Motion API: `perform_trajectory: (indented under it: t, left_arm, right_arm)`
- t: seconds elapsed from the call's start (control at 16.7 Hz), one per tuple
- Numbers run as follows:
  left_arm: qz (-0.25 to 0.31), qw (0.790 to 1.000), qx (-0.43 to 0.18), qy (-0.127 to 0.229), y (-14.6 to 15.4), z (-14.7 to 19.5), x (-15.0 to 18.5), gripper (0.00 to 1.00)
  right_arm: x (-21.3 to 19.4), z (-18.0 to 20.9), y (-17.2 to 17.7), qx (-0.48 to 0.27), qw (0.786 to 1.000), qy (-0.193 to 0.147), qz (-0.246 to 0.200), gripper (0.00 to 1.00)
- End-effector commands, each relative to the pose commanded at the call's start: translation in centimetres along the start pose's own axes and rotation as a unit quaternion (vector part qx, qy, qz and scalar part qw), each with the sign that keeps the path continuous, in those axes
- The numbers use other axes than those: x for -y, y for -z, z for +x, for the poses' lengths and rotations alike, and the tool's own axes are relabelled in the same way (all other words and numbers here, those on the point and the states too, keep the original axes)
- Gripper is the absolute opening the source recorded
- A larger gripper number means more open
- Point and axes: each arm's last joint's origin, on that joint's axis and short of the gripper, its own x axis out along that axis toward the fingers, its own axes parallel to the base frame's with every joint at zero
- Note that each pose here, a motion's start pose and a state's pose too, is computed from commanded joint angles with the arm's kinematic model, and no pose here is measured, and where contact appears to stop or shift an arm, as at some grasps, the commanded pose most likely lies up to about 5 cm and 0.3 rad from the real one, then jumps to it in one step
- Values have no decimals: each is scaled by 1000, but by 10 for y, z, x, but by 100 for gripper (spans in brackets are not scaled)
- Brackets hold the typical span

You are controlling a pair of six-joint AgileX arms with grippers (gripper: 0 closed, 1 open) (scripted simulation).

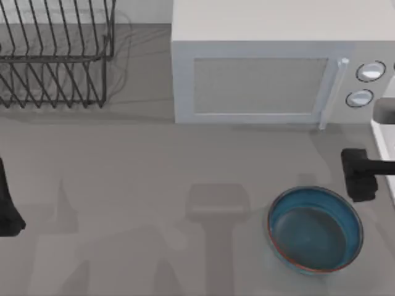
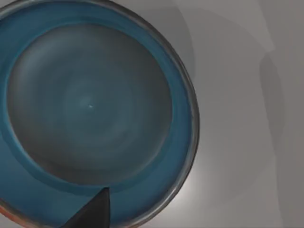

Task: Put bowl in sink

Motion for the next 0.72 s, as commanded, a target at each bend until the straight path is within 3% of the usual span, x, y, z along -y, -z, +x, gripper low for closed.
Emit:
perform_trajectory:
  t: [0.24,0.72]
  left_arm:
    - [0,1000,0,0,0,0,0,100]
    - [0,1000,0,0,0,0,0,100]
  right_arm:
    - [-17,7,-18,-61,998,25,0,100]
    - [-18,19,-18,-67,997,28,1,100]
